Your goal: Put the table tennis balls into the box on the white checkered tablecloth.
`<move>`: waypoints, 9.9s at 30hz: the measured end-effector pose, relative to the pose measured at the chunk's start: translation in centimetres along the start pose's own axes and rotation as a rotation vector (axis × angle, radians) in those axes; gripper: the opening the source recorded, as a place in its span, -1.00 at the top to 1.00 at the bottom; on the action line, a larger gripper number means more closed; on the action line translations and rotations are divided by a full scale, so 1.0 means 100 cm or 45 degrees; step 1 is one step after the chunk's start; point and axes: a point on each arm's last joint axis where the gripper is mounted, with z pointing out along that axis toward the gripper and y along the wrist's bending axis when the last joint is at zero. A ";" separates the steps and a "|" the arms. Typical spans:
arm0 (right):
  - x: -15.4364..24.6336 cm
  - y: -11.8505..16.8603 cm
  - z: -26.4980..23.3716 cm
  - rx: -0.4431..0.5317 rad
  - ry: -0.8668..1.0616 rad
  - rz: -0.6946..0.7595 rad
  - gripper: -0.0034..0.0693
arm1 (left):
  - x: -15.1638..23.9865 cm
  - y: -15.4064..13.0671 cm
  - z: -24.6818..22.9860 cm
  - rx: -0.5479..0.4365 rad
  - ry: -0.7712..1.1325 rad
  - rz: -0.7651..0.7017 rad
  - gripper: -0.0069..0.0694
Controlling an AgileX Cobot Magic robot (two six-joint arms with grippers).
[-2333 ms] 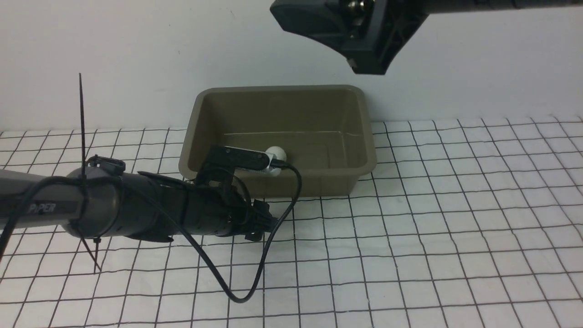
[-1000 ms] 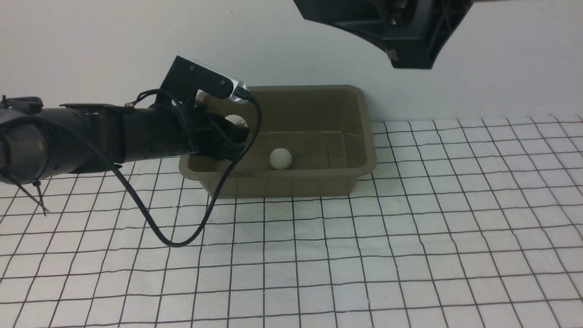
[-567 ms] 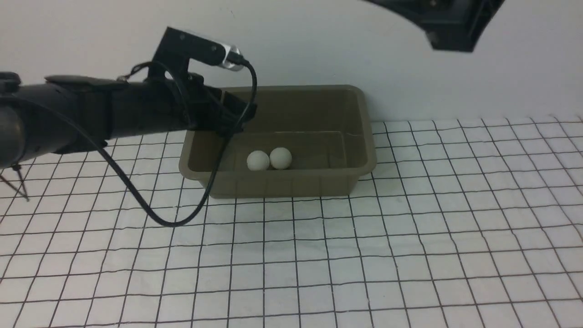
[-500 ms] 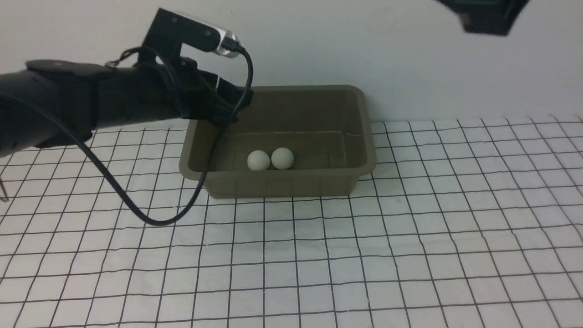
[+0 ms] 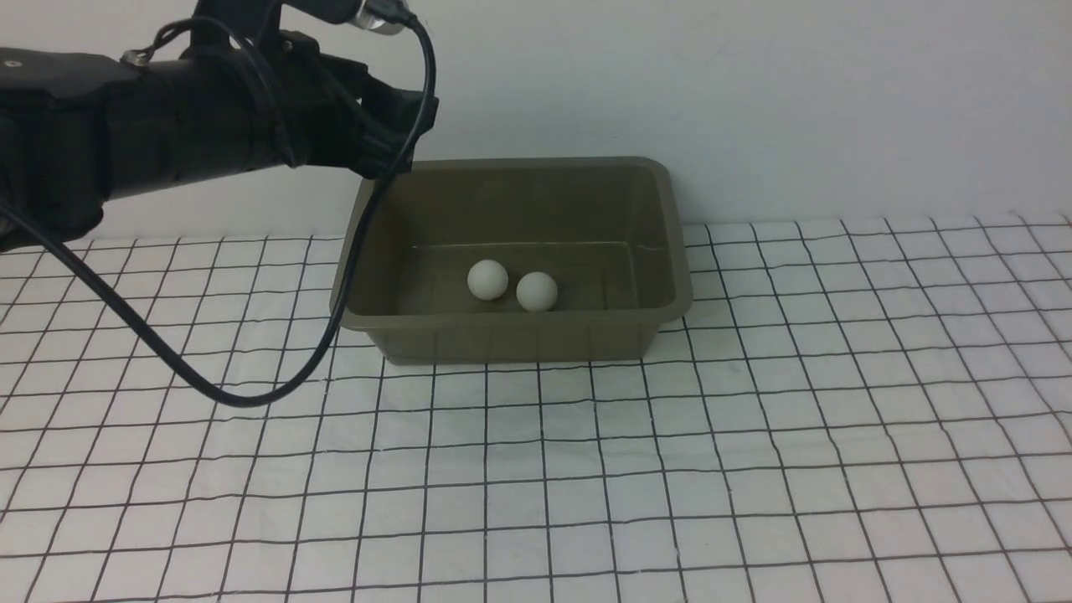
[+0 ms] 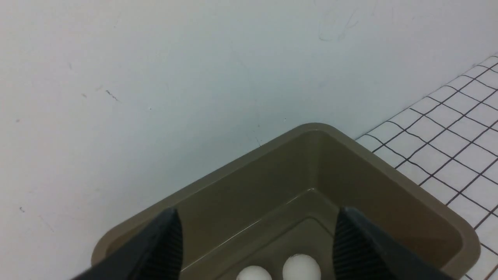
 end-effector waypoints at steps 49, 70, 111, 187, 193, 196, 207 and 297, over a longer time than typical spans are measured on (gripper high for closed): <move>0.195 0.054 0.025 0.191 0.114 0.470 -0.54 | -0.012 -0.026 -0.005 0.386 -0.128 -0.256 -0.41; 0.195 0.054 0.025 0.192 0.114 0.467 -0.54 | -0.016 -0.033 -0.008 0.499 -0.184 -0.223 -0.41; 0.195 0.054 0.025 0.193 0.114 0.461 -0.54 | 0.173 -0.086 -0.265 -0.408 0.071 -0.086 -0.41; 0.177 0.036 0.020 0.436 -0.258 0.665 -0.54 | 0.242 -0.080 -0.236 -0.547 0.035 -0.149 -0.41; 0.176 0.039 0.021 0.401 -0.284 0.560 -0.54 | 0.242 -0.080 -0.236 -0.547 0.035 -0.149 -0.41; 0.200 0.041 0.024 0.484 -0.078 0.487 -0.54 | 0.242 -0.080 -0.236 -0.547 0.035 -0.149 -0.41; 0.226 0.067 0.001 0.342 0.158 0.225 -0.54 | 0.242 -0.080 -0.236 -0.547 0.035 -0.149 -0.41; 0.279 0.079 0.008 0.460 0.236 0.312 -0.54 | 0.242 -0.080 -0.236 -0.547 0.035 -0.149 -0.41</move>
